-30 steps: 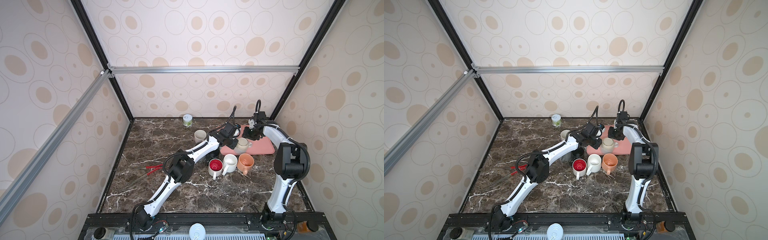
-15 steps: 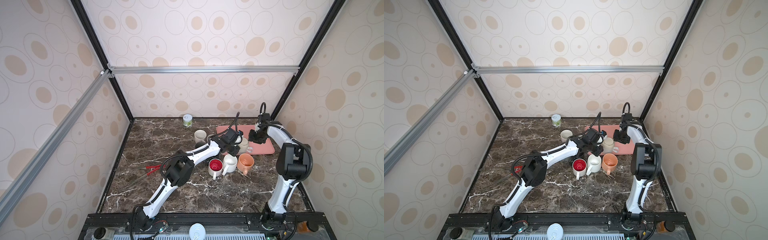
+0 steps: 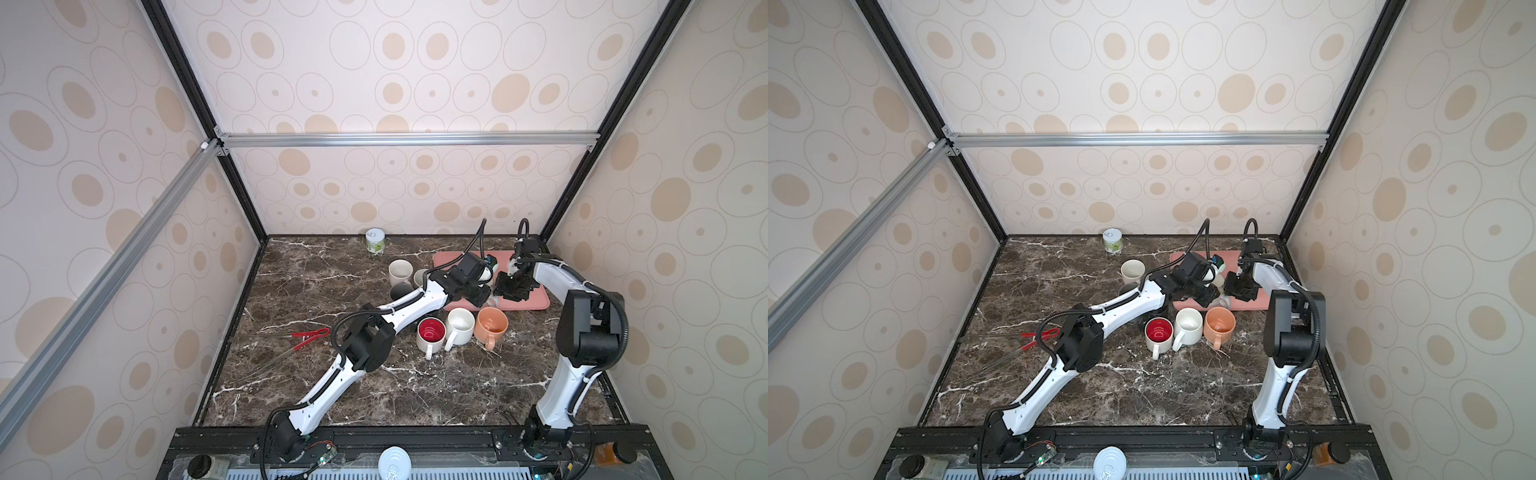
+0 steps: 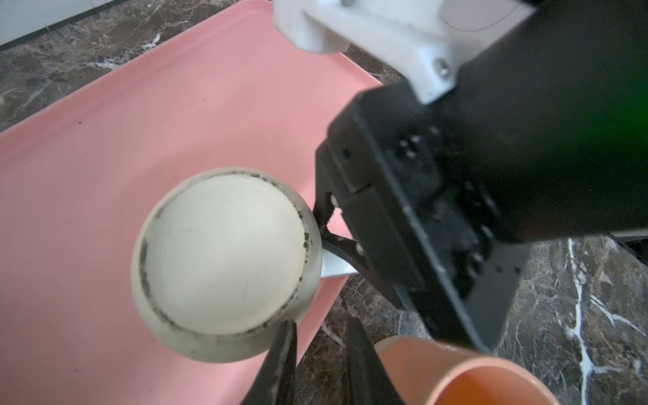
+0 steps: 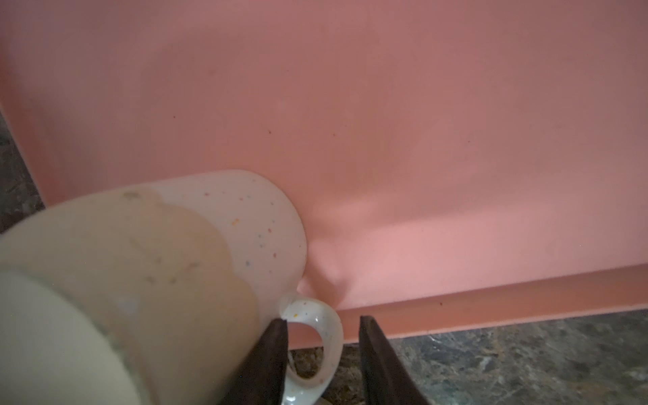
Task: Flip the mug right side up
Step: 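Lift the speckled mug off the tray with the right gripper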
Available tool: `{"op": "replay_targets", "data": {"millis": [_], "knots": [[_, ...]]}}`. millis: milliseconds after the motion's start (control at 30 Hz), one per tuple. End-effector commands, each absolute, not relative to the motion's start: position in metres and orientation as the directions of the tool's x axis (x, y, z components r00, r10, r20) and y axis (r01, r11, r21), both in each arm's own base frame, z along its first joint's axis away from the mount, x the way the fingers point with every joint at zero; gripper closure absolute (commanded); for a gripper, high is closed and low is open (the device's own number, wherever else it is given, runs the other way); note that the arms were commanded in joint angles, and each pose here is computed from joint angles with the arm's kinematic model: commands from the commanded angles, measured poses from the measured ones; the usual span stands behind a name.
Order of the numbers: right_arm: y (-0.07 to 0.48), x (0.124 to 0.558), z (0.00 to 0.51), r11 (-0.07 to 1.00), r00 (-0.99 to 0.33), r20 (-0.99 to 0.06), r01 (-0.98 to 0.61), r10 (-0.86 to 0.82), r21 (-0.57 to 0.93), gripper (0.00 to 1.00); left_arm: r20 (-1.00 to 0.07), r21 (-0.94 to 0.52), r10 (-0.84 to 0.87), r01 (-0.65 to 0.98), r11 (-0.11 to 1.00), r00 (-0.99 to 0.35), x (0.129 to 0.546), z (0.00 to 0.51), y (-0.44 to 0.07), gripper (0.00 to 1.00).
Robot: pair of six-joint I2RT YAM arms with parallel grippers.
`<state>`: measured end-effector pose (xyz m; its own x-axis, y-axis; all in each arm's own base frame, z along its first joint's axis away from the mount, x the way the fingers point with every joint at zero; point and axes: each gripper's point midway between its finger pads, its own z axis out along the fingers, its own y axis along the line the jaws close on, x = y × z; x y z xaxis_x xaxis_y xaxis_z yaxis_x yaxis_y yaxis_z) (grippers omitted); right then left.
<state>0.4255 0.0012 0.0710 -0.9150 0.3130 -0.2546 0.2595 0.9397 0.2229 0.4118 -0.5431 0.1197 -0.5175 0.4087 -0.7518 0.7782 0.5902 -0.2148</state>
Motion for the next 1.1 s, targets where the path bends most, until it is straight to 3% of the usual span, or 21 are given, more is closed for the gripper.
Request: {"op": "replay_targets", "data": {"millis": [0,467,800,1067], "knots": [[0.007,0.413,0.078,0.946,-0.925,-0.253,0.226,0.283,0.231,0.62,-0.761,-0.236,0.361,0.748,0.62,-0.539,0.438,0.119,-0.533,0.74],[0.03,0.411,0.097,0.982,-0.892,-0.416,0.137,0.179,0.128,0.57,-0.79,-0.222,0.342,0.757,0.615,-0.509,0.44,0.162,-0.515,0.74],[0.044,0.431,0.072,0.979,-0.902,-0.382,0.18,0.203,0.096,0.52,-0.814,-0.195,0.311,0.735,0.649,-0.491,0.446,0.19,-0.48,0.72],[0.039,0.45,0.059,0.982,-0.904,-0.385,0.183,0.186,0.044,0.57,-0.825,-0.191,0.283,0.712,0.676,-0.489,0.452,0.203,-0.455,0.71]]}}
